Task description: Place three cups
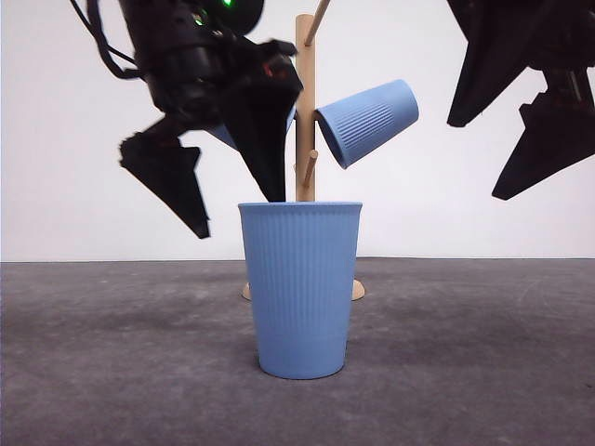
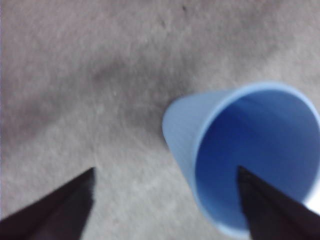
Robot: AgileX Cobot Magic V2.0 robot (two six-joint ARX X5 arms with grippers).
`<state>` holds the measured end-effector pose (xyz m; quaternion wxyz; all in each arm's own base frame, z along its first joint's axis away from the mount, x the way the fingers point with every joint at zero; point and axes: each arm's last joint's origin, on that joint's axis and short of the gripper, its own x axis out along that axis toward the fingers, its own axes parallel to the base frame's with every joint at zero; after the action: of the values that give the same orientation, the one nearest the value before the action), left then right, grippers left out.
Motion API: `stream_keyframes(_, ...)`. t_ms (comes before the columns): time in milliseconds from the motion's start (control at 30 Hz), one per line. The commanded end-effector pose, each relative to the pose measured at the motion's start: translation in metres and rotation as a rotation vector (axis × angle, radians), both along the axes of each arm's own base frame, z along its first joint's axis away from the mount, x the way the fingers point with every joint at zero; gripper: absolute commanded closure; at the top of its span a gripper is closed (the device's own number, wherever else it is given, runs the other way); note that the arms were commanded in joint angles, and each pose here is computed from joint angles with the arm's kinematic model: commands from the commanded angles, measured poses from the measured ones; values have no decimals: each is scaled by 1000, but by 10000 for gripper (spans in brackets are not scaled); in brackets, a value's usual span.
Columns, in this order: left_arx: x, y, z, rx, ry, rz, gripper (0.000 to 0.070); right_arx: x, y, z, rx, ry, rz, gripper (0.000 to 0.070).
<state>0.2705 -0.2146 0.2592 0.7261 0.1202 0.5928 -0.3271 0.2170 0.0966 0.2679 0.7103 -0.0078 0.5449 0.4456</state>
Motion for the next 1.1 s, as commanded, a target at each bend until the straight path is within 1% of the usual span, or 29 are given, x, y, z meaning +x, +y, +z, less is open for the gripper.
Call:
stream_keyframes(0,3,-6,-4,6,-2,6,287,2,2,3,10,-12,-4,152)
stream_keyframes(33,3,-7,-5,12,-3,6,334,2,2,3,12,-13,-3,152)
stream_keyframes(100,5,-7,-9,29,-5,9,472,2,2,3,13,-14,-2,152)
stream_keyframes(167,6,-9,-13,43,-5,5,586,2,3,3,13,-15,0,152)
stream_keyframes(233,9,-10,-18,48,-7,-2,664,2,3,3,13,-18,4,152)
stream_keyframes(267,10,-11,-20,49,-6,-4,685,2,3,3,13,-20,6,152)
stream_keyframes(367,13,-14,-29,64,11,-21,693,2,3,3,13,-27,15,152)
stream_keyframes(467,12,-13,-36,89,50,-54,693,2,3,3,12,-39,31,152)
stream_keyframes(567,9,-10,-36,107,79,-103,693,2,3,3,12,-56,52,152)
stream_keyframes(667,5,-2,-30,77,133,-158,693,2,3,3,18,-71,75,151)
stream_keyframes(733,3,2,-26,11,178,-199,693,1,4,4,45,-73,96,151)
stream_keyframes(867,1,11,-16,-162,254,-274,693,0,7,6,161,-68,162,150)
stream_keyframes(933,1,16,-11,-244,281,-305,693,-1,8,6,183,-70,182,150)
stream_keyframes(1067,1,26,-5,-402,338,-359,693,-3,11,7,196,-81,217,150)
